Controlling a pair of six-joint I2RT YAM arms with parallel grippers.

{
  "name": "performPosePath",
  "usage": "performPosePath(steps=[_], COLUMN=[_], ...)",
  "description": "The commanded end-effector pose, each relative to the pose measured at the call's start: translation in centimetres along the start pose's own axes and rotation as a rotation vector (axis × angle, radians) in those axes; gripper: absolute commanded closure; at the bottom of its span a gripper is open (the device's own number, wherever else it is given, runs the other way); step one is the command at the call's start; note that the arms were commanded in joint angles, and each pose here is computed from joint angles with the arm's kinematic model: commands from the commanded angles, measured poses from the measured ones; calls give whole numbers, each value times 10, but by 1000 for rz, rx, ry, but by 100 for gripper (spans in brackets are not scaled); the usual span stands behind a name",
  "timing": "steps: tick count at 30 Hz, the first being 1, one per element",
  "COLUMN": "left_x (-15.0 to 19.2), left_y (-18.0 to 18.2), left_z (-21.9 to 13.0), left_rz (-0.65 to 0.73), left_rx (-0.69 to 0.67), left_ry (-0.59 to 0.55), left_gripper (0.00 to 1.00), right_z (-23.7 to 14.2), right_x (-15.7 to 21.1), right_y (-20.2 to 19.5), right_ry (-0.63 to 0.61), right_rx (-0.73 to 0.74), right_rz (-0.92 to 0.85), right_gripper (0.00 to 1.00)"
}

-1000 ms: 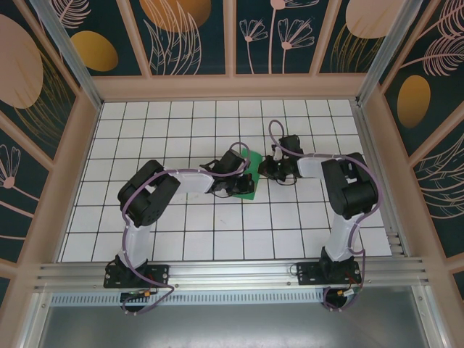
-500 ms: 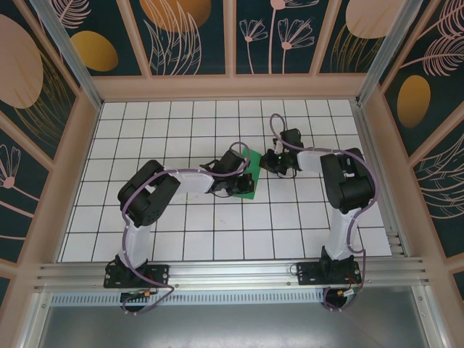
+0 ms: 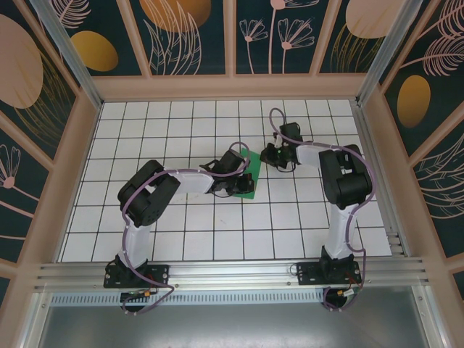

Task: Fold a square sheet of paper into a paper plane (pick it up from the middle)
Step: First fold in half a square sheet of paper at the center of the table.

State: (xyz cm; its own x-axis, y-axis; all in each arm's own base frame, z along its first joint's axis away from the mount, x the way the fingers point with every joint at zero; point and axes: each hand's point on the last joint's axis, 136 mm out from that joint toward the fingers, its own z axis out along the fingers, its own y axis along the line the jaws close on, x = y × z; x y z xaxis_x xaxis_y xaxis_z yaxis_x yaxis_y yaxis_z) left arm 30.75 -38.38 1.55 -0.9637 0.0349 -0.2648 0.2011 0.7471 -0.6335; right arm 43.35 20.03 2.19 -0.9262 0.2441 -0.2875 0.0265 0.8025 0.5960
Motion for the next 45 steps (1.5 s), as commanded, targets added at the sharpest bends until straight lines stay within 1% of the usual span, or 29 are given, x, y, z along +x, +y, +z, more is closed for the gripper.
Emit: performPosePath(steps=[1,8,10,15,18,22,26,31,37,45], left_x=[39,38,38,37,37,36,36,36,38,43], left_y=[39,39,39,39,39,39,39,38,40,43], left_z=[8,8,8,8,8,8,8,8,8,10], left_rz=[-40,-40,-41,-40,-39,-38,-37,-36,-41,-47], left_rx=[-112,-111,-111,-116,-115,-115,-117,-118,-122,-123], left_ry=[120,115,117,112,111,111,113,115,121,134], left_gripper=[95,95,95,95,95,95,95,95,95,95], right_z=[2,8,7,-23,-31,-21,-5,6,19,19], right_x=[-26,-26,-26,-31,-20,2,13,9,3,-12], right_y=[-12,-16,-11,18,30,35,35,35,22,7], right_ry=[-69,-55,-50,-99,-77,-23,19,25,31,-10], right_rx=[41,44,27,-52,-96,-115,-120,-117,-77,-36], right_rz=[-14,-8,-13,-77,-114,-138,-136,-135,-116,-82], right_gripper=[89,89,89,89,89,89,89,89,89,89])
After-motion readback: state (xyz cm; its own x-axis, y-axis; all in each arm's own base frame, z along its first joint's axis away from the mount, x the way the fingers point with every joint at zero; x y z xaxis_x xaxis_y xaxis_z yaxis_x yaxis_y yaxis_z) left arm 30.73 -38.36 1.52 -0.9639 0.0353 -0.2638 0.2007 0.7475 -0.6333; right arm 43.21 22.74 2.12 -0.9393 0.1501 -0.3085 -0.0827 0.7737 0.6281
